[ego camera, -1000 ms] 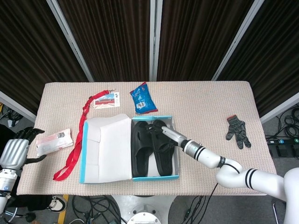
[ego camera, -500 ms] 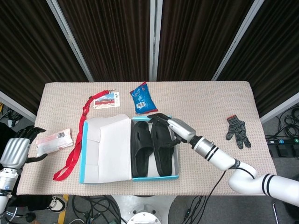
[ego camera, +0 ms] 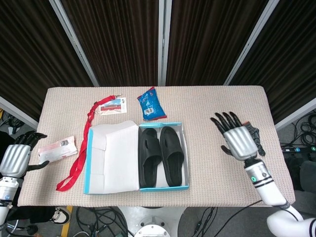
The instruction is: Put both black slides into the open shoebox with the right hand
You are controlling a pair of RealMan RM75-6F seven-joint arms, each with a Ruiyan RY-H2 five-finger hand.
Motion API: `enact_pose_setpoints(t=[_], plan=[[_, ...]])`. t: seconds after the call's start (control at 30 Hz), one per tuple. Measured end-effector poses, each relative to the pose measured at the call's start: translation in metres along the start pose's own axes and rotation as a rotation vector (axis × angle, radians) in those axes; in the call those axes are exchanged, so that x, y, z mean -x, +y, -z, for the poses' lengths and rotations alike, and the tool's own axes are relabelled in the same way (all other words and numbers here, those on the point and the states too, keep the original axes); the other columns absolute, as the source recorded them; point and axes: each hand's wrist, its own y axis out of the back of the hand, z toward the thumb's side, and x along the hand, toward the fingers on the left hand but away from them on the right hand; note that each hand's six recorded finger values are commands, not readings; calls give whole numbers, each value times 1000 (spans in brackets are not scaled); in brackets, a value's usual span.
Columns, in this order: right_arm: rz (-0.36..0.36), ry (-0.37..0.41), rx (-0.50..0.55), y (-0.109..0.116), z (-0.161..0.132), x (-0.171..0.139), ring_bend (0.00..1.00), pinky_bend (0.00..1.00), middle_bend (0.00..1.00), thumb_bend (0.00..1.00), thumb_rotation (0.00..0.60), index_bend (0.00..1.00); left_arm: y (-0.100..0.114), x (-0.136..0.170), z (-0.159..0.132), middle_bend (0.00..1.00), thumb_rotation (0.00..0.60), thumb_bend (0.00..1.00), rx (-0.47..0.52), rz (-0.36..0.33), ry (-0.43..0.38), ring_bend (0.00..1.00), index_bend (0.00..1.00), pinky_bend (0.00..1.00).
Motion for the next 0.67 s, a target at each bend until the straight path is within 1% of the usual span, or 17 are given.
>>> enact_pose_setpoints(t=[0.1,0.2,0.3,0.5,0.67], plan=[[-9,-113,-47,-10,25,-35,0,0,34,71,600,82,0,-1,0,229,600,116,-7,-1,0,124,239,190],[-14,-172,-64,-21,39,-60,0,0,34,72,600,74,-2,-1,-1,229,600,116,-10,-2,-2,124,239,190],[-16,-192,-61,-32,46,-75,0,0,34,72,600,59,-3,0,-3,229,600,116,-12,-7,-9,124,238,190],[-46,-203,-39,-57,53,-100,0,0,30,73,600,48,-6,0,-8,230,600,116,-18,-8,-20,123,239,190],[-55,-201,-11,-71,52,-109,0,0,29,74,600,47,-8,-2,-13,229,600,117,-21,-2,-27,124,239,190]])
